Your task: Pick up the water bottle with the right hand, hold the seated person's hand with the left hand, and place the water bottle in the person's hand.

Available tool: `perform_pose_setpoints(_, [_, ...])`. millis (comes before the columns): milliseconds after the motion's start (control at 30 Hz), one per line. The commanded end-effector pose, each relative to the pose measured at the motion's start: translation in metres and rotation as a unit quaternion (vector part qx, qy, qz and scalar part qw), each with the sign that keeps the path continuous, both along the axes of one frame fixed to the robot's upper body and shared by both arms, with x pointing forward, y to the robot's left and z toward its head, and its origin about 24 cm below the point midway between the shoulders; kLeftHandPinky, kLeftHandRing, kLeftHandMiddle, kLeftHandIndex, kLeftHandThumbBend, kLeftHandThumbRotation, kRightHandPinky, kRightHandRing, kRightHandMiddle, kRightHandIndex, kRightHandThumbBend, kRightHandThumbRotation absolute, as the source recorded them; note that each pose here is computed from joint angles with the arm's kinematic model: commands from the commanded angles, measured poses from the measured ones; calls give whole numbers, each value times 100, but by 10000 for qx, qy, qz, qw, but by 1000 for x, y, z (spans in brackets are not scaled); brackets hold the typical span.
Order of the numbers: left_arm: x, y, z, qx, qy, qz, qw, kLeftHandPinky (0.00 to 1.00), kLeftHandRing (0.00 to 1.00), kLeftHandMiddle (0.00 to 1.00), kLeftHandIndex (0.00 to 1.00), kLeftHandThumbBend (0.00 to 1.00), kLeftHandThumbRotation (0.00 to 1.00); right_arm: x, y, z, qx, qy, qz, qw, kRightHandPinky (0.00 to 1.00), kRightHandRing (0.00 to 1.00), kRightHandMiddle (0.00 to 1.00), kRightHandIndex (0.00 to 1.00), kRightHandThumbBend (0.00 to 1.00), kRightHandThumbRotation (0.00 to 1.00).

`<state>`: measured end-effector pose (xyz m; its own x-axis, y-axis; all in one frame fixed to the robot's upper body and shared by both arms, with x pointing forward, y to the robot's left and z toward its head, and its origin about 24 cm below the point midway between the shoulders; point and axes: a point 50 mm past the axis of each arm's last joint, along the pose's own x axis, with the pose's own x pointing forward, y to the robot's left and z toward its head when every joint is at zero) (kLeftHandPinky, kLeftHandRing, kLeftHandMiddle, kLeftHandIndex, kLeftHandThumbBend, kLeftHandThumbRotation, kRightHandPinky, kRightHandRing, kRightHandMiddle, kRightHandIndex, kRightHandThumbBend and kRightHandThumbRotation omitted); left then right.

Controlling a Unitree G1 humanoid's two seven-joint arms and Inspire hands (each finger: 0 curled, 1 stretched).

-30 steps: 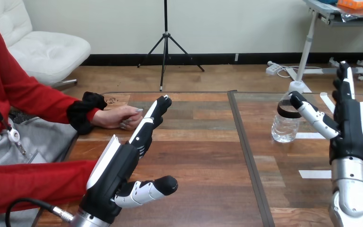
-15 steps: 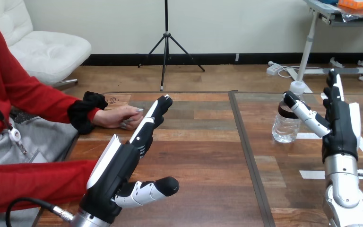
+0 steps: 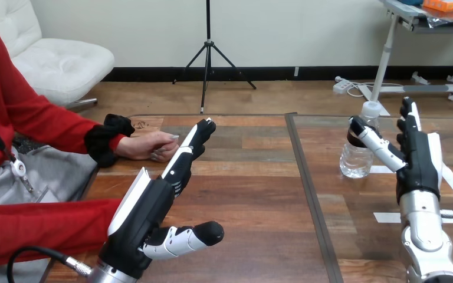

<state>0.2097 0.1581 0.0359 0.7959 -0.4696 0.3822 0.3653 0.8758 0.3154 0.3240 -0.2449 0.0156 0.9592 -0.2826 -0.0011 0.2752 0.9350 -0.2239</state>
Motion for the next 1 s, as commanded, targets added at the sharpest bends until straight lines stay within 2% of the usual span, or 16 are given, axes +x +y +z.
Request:
perform_pose_setpoints(0, [7,-1,20,-83,-457,-54,9989,100,100,100,100,100,76,23,1,32,-156,-340,119,9992,100,100,100,100,100,54])
perform_pose_setpoints(233, [6,-2,21,-55,-491,-41,9988,100,100,100,100,100,78,25,2,30,-350,-86,81,9993,100,100,100,100,100,55])
perform_pose_setpoints(633, [5,-3,22,-57,-533,-55,9985,100,100,100,100,100,77,26,2,24,-316,229,135,9991,100,100,100,100,100,52])
perform_pose_setpoints(733, [5,-3,22,-100,-544,-80,9984,100,100,100,100,100,77,26,1,23,-506,354,114,9980,99,100,100,100,100,53])
perform_pose_setpoints(967, [4,-4,23,-73,-552,-47,9984,100,100,100,100,100,77,26,0,20,-471,537,136,9974,99,100,100,100,100,53])
